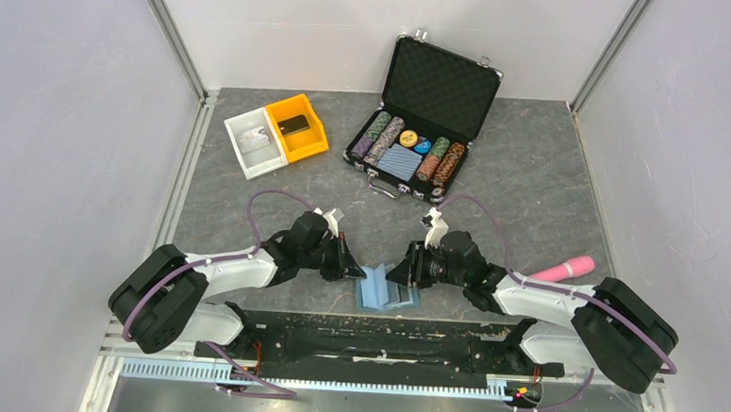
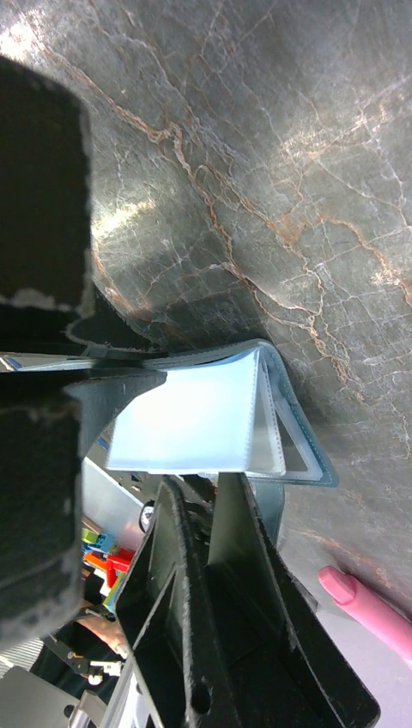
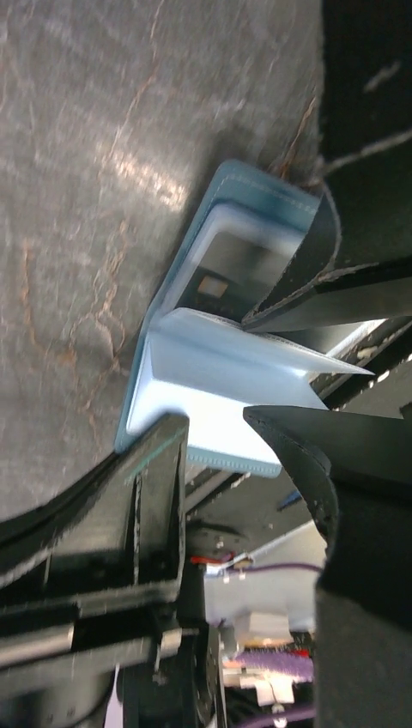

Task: Take the credit cards out of the card holder
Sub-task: Remove the credit card from the card holder.

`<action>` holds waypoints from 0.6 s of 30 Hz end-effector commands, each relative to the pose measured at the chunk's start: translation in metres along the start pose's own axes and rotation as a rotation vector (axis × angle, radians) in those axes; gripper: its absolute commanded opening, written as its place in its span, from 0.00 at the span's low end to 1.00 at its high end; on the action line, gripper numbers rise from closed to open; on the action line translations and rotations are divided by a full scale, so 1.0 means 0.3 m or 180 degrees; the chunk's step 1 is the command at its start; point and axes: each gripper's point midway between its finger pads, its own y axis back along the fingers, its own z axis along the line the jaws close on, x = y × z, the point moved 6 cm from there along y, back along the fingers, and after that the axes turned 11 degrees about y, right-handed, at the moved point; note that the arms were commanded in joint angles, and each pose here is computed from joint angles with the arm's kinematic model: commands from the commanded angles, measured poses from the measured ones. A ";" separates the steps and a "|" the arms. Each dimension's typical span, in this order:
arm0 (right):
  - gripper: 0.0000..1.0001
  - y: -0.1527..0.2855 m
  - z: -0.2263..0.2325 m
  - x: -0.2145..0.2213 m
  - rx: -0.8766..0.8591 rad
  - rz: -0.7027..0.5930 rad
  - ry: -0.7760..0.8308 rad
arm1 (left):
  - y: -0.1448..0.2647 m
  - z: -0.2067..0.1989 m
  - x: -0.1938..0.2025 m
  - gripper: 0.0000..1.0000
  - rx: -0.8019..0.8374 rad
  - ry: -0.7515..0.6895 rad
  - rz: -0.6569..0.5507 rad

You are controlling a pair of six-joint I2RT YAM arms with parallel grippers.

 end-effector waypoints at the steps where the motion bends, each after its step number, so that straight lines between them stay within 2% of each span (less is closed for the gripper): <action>1: 0.39 -0.007 0.067 -0.013 -0.0453 -0.0087 -0.0054 | -0.004 -0.021 -0.017 0.03 0.0090 0.0066 -0.0116; 6: 0.40 -0.008 0.066 -0.011 -0.0415 -0.0071 -0.0027 | 0.001 -0.023 -0.016 0.04 0.0106 0.0068 -0.0130; 11: 0.39 -0.006 0.054 -0.013 -0.0300 -0.0066 0.0020 | 0.002 -0.015 -0.012 0.10 0.0078 0.0080 -0.0126; 18: 0.17 0.001 0.032 -0.009 -0.0131 -0.0070 0.0094 | 0.014 -0.011 -0.013 0.16 0.0023 0.0058 -0.0163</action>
